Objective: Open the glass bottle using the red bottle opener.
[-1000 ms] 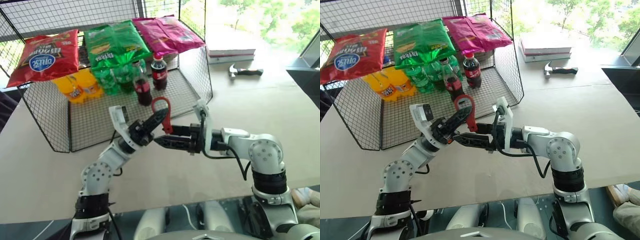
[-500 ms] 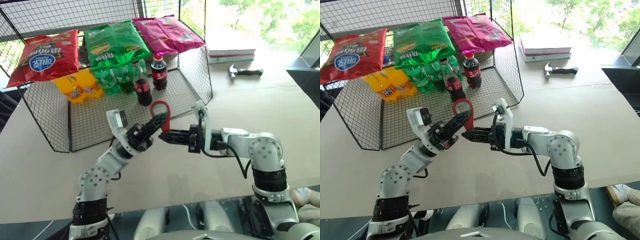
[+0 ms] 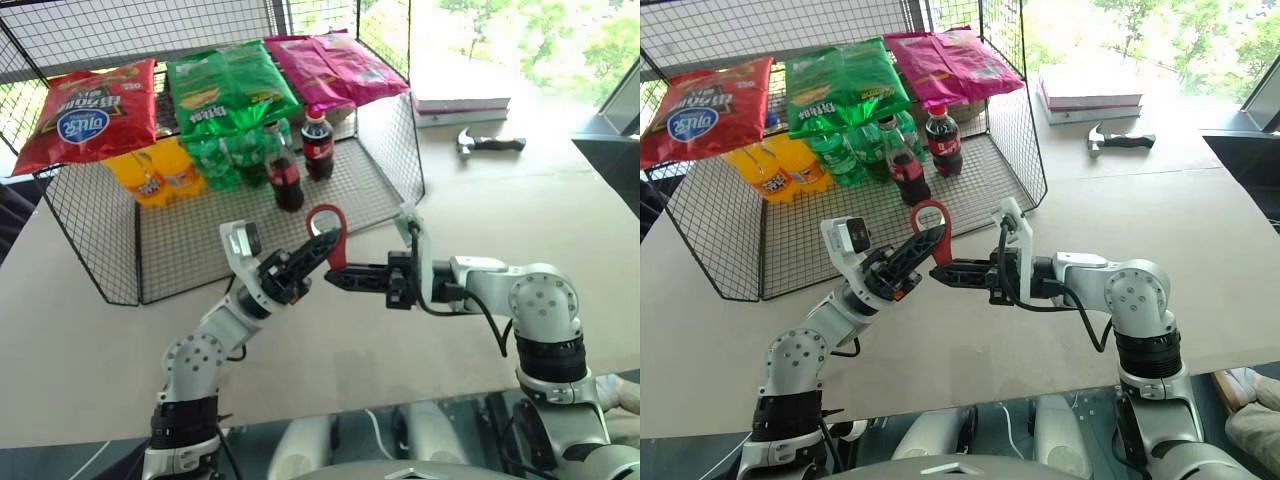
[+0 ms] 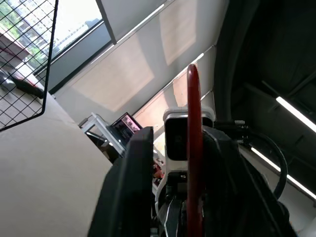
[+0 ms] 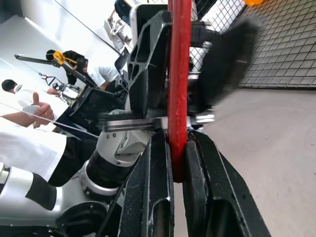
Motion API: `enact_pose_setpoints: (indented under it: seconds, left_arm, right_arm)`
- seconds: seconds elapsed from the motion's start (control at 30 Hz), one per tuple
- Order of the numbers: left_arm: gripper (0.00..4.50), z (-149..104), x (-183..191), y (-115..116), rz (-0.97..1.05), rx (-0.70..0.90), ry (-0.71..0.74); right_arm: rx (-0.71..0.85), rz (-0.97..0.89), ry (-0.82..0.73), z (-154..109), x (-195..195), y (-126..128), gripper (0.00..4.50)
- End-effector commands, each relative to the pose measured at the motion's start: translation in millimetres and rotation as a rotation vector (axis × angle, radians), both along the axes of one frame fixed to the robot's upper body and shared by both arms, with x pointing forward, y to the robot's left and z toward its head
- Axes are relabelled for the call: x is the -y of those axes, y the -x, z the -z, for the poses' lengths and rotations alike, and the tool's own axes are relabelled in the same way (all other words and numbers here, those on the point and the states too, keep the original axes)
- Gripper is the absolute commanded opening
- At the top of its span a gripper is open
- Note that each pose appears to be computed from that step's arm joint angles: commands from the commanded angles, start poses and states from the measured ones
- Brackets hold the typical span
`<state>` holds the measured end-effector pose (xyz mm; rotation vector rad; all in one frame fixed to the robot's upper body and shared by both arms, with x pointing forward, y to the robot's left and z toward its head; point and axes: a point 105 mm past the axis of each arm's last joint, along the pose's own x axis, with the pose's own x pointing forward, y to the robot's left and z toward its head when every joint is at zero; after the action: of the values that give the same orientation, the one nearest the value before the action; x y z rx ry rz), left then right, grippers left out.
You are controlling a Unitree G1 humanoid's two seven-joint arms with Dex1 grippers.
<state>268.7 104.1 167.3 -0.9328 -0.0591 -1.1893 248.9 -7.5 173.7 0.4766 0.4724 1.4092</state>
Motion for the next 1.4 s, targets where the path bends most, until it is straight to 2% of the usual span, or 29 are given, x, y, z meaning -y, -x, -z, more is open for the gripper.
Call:
enact_pose_setpoints:
  seconds: [0.03,0.07,0.13,0.2,0.27,0.3,0.33,0.57,0.7,0.87,1.17,1.4]
  left_arm:
    - [3.31,-4,-6,5,-0.002,0.036,-0.024]
    - [3.80,-3,-10,6,-0.011,0.037,-0.043]
    - [4.48,-1,-15,9,-0.027,0.042,-0.075]
    - [4.48,0,-20,11,-0.061,0.057,-0.114]
    - [4.48,0,-34,-5,-0.325,0.239,-0.320]
    - [4.48,-3,-40,-14,-0.457,0.327,-0.408]
    - [4.48,-5,-43,-21,-0.550,0.387,-0.462]
    - [4.48,-1,-56,-58,-0.871,0.496,-0.651]
    - [4.48,0,-65,-89,-0.999,0.476,-0.754]
    - [4.48,-10,-67,-113,-1.054,0.510,-0.777]
    - [4.48,-14,-63,-147,-1.074,0.501,-0.802]
    - [4.48,-11,-50,-171,-1.054,0.443,-0.798]
  right_arm:
    - [0.056,0.065,-0.003,-1,8,-3,0.00]
    - [0.075,0.110,0.019,4,12,-7,0.00]
    - [0.105,0.180,0.047,11,20,-13,0.00]
    - [0.127,0.289,0.061,16,31,-25,0.00]
    - [0.251,0.505,0.114,22,58,-49,0.00]
    - [0.350,0.598,0.188,27,74,-58,0.00]
    - [0.434,0.659,0.234,30,85,-63,0.00]
    - [0.883,0.821,0.406,23,102,-72,0.00]
    - [0.971,0.965,0.464,16,109,-83,0.00]
    - [1.043,1.075,0.487,3,114,-90,0.00]
    - [1.089,1.054,0.442,-4,106,-83,0.00]
    - [1.108,1.039,0.488,7,101,-78,0.00]
